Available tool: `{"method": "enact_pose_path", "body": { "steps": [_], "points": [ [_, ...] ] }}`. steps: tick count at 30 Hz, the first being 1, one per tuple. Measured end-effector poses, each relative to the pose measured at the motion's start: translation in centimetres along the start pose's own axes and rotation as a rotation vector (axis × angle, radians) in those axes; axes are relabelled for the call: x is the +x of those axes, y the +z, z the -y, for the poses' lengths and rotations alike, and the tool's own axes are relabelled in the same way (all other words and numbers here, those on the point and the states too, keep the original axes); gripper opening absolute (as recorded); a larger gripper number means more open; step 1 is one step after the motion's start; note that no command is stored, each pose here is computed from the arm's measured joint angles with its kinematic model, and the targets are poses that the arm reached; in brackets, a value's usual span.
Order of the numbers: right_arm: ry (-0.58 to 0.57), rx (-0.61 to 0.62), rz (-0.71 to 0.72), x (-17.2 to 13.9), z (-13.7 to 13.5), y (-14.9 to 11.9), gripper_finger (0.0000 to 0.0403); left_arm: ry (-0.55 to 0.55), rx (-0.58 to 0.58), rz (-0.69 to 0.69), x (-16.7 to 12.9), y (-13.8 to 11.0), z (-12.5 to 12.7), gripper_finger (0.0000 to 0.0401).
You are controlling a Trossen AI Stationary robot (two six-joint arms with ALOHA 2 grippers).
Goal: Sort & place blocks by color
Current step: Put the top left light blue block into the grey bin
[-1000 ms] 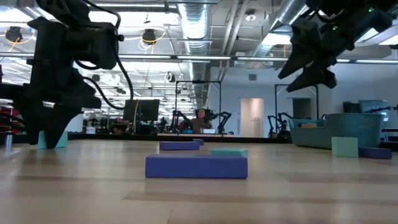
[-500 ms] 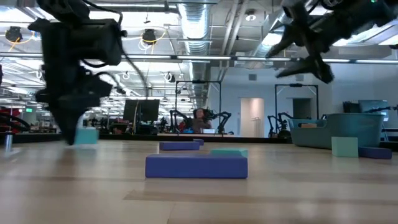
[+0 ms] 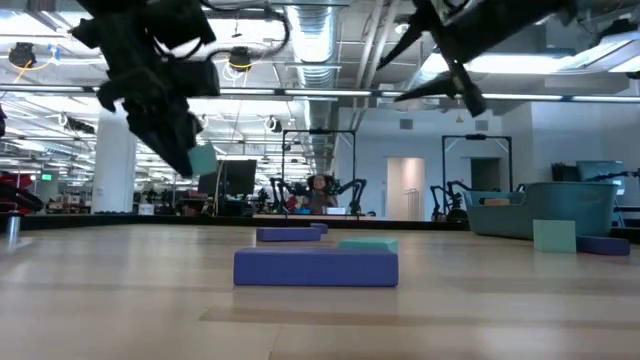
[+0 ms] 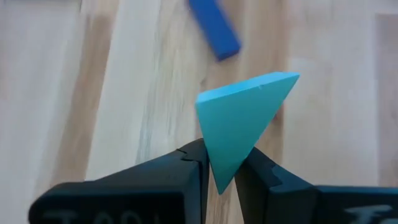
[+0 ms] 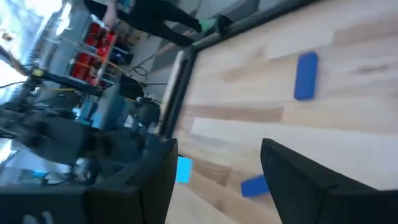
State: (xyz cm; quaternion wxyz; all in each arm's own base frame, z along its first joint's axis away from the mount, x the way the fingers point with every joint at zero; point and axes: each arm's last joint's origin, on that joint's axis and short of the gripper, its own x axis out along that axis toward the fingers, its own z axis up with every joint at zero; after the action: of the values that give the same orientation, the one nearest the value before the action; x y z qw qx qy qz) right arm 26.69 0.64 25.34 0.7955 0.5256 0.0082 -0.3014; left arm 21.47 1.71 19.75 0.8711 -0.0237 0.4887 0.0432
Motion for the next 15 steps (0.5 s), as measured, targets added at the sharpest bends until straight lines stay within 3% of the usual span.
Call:
{"method": "enact_pose_path", "body": {
  "steps": [8,15],
  "points": [
    [0.026,-0.031,-0.075,2.6,-2.8,-2.0,0.0254,0.005,0.152,0.107,-1.3,0.6,-0.2,0.0040],
    [0.049,-0.086,-0.181,4.6,-3.8,-2.1,0.0254,-0.001,0.248,0.247,-1.6,1.9,-0.1,0.0040]
  ]
}}
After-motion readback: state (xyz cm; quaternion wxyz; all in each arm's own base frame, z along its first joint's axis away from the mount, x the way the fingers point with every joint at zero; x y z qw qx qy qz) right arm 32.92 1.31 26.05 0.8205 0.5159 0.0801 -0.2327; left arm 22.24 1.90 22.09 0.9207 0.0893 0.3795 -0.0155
